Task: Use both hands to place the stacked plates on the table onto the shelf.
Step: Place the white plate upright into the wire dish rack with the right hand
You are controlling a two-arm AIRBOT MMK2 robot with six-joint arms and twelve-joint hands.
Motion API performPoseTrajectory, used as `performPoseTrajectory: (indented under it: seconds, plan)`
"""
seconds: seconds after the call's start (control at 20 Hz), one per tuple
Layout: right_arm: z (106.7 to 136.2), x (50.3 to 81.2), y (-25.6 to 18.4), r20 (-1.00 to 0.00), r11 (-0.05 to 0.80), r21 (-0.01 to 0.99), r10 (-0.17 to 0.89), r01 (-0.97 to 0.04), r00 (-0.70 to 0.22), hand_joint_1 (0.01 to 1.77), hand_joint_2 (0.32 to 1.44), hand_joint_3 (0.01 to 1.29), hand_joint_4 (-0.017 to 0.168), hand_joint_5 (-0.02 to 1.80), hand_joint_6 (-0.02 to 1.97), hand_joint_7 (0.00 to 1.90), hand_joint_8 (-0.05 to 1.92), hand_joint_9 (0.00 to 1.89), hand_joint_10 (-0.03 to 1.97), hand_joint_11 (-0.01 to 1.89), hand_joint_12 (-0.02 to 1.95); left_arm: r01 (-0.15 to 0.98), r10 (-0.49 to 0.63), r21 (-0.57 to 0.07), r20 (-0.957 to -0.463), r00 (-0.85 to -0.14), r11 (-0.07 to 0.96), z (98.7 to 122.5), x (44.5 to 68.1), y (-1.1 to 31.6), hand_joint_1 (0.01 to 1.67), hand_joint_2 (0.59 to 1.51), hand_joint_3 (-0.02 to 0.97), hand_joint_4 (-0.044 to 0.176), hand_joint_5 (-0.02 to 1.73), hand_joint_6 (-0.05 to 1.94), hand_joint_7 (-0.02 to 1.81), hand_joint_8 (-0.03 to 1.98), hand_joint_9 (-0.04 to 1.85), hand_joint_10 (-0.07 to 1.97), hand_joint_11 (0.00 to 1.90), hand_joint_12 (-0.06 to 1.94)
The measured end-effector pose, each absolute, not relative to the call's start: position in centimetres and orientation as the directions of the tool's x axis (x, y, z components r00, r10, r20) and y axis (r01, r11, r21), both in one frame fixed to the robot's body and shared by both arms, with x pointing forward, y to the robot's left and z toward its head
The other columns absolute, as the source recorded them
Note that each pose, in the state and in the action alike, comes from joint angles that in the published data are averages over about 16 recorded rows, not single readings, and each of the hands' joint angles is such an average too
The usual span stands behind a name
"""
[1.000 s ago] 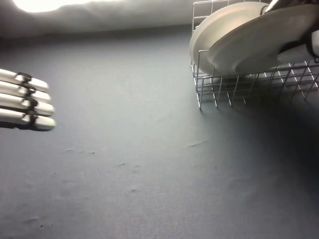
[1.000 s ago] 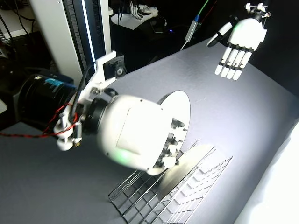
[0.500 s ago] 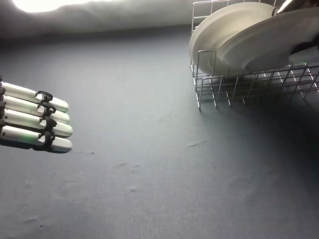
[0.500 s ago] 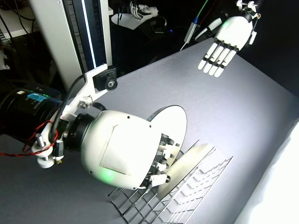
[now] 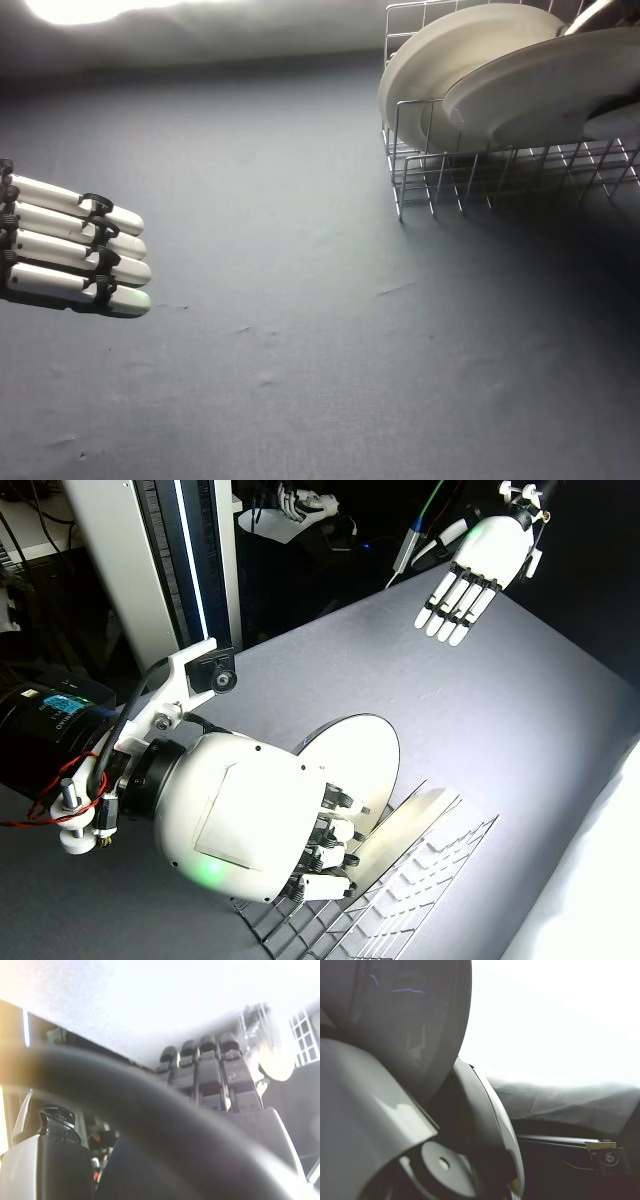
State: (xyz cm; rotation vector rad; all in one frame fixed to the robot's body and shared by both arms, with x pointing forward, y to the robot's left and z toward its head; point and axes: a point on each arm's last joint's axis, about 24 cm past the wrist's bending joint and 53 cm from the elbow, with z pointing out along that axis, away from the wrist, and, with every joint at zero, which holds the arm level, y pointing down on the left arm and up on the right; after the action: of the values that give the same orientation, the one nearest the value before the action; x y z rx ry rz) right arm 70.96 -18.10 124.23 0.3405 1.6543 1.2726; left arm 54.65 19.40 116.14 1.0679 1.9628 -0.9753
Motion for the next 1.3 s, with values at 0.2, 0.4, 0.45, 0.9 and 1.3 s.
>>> performPoseTrajectory:
  seconds: [0.2, 0.4, 0.45, 0.9, 1.3]
  plan:
    - [124.0, 71.1, -18.3, -0.543, 0.433, 0.84, 0.696, -0.328, -0.471, 1.21, 1.01, 0.01, -0.006, 0.8, 0.42, 0.86, 0.15, 0.81, 0.15, 0.37, 1.2, 0.88, 0.364, -0.284, -0.829, -0.425, 0.38, 116.1, 54.6, 19.4, 0.02, 1.09, 0.007, 0.002, 0.02, 0.01, 0.02, 0.0, 0.02, 0.0, 0.01, 0.0]
    - [123.9, 71.2, -18.4, -0.558, 0.448, 0.829, 0.688, -0.334, -0.464, 1.16, 1.0, 0.01, -0.007, 0.69, 0.16, 0.76, 0.01, 0.72, 0.06, 0.24, 1.21, 0.88, 0.363, -0.284, -0.829, -0.425, 0.38, 116.1, 54.6, 19.4, 0.02, 1.086, 0.007, 0.002, 0.02, 0.01, 0.02, 0.0, 0.02, 0.01, 0.01, 0.0]
    - [123.9, 71.2, -18.4, -0.562, 0.451, 0.827, 0.686, -0.335, -0.462, 1.15, 1.0, 0.01, -0.007, 0.66, 0.09, 0.73, 0.01, 0.69, 0.05, 0.22, 1.21, 0.88, 0.363, -0.284, -0.829, -0.425, 0.38, 116.1, 54.6, 19.4, 0.02, 1.085, 0.007, 0.002, 0.02, 0.01, 0.02, 0.0, 0.02, 0.01, 0.01, 0.0]
    - [124.3, 71.2, -18.4, -0.58, 0.461, 0.814, 0.679, -0.352, -0.451, 1.03, 0.98, 0.01, -0.005, 0.36, 0.01, 0.4, 0.01, 0.4, 0.02, 0.03, 1.07, 0.88, 0.363, -0.284, -0.829, -0.425, 0.38, 116.1, 54.6, 19.4, 0.02, 1.084, 0.007, 0.002, 0.02, 0.01, 0.02, 0.0, 0.02, 0.01, 0.01, 0.0]
    - [125.0, 71.2, -18.1, -0.585, 0.453, 0.809, 0.68, -0.374, -0.443, 0.96, 0.97, 0.01, -0.003, 0.25, 0.01, 0.27, 0.01, 0.28, 0.02, 0.01, 0.96, 0.88, 0.363, -0.284, -0.829, -0.425, 0.38, 116.1, 54.6, 19.4, 0.02, 1.083, 0.008, 0.002, 0.02, 0.01, 0.02, 0.0, 0.02, 0.01, 0.01, 0.0]
